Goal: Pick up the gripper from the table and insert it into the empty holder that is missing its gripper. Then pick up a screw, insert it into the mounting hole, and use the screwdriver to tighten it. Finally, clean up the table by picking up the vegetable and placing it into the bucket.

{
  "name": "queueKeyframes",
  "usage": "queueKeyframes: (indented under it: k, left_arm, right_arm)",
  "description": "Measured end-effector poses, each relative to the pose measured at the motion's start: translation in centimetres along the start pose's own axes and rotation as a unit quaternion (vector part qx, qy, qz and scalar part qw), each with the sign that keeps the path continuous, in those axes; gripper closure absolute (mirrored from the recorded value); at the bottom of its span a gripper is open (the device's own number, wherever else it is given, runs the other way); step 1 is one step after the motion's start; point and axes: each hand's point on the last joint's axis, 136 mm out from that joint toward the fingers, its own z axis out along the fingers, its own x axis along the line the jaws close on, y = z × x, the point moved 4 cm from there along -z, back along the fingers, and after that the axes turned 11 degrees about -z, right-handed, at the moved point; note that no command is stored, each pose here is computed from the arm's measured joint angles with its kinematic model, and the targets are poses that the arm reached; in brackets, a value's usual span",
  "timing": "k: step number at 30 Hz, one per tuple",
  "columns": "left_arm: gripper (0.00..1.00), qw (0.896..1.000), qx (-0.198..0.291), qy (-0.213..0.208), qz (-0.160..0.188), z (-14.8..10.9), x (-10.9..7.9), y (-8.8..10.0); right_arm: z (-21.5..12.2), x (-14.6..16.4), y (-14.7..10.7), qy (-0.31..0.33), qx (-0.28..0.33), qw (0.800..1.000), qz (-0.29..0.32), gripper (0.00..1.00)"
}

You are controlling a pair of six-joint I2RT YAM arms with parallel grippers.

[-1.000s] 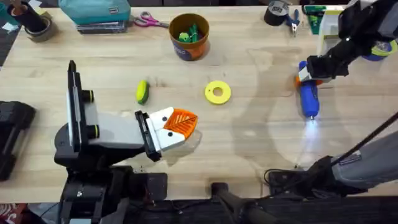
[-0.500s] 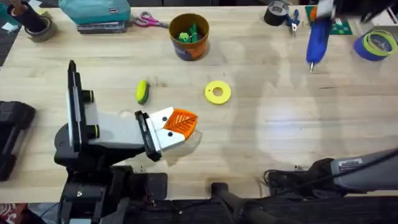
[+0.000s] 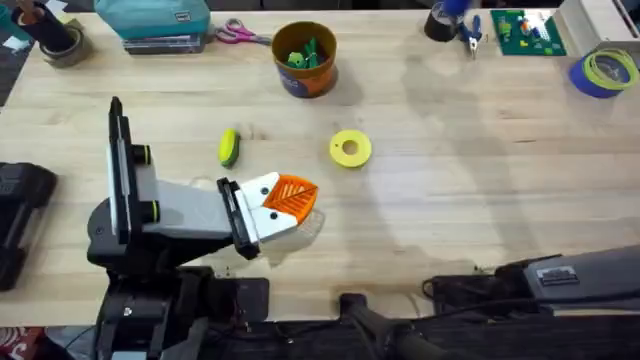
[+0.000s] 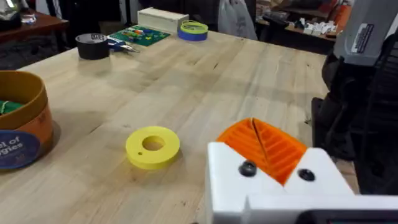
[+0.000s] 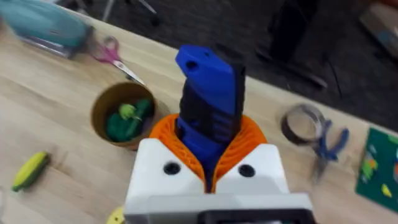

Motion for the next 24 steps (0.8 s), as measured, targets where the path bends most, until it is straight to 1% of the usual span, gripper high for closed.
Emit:
queueKeyframes:
  k: [4,8,11,12,15,17,19,20,24]
  left_arm:
    - [0.996,1.0,0.0,0.0,0.0,0.0,0.0,0.0]
    - [0.996,1.0,0.0,0.0,0.0,0.0,0.0,0.0]
    - [0.996,1.0,0.0,0.0,0.0,0.0,0.0,0.0]
    - [0.996,1.0,0.0,0.0,0.0,0.0,0.0,0.0]
    - [0.996,1.0,0.0,0.0,0.0,0.0,0.0,0.0]
    - [0.996,1.0,0.0,0.0,0.0,0.0,0.0,0.0]
    - [0.996,1.0,0.0,0.0,0.0,0.0,0.0,0.0]
    - [0.996,1.0,0.0,0.0,0.0,0.0,0.0,0.0]
    - [0.996,1.0,0.0,0.0,0.0,0.0,0.0,0.0]
  right_arm:
    - [-0.8,3.7,3.1,0.028,-0.056,0.998,-0.023,0.977]
    - [-3.0,7.3,6.6,0.065,-0.133,0.988,-0.047,0.977]
    - [-5.7,9.9,8.9,0.107,-0.194,0.973,-0.065,0.977]
    - [-7.5,11.7,10.1,0.143,-0.229,0.96,-0.076,0.977]
    - [-8.3,13.2,11.1,0.173,-0.261,0.946,-0.082,0.977]
    - [-8.2,14.0,11.5,0.187,-0.279,0.939,-0.081,0.977]
    - [-7.6,14.9,11.2,0.205,-0.291,0.931,-0.077,0.977]
    - [-6.4,16.3,10.1,0.244,-0.324,0.912,-0.066,0.977]
    - [-6.1,17.1,8.1,0.267,-0.348,0.897,-0.057,0.977]
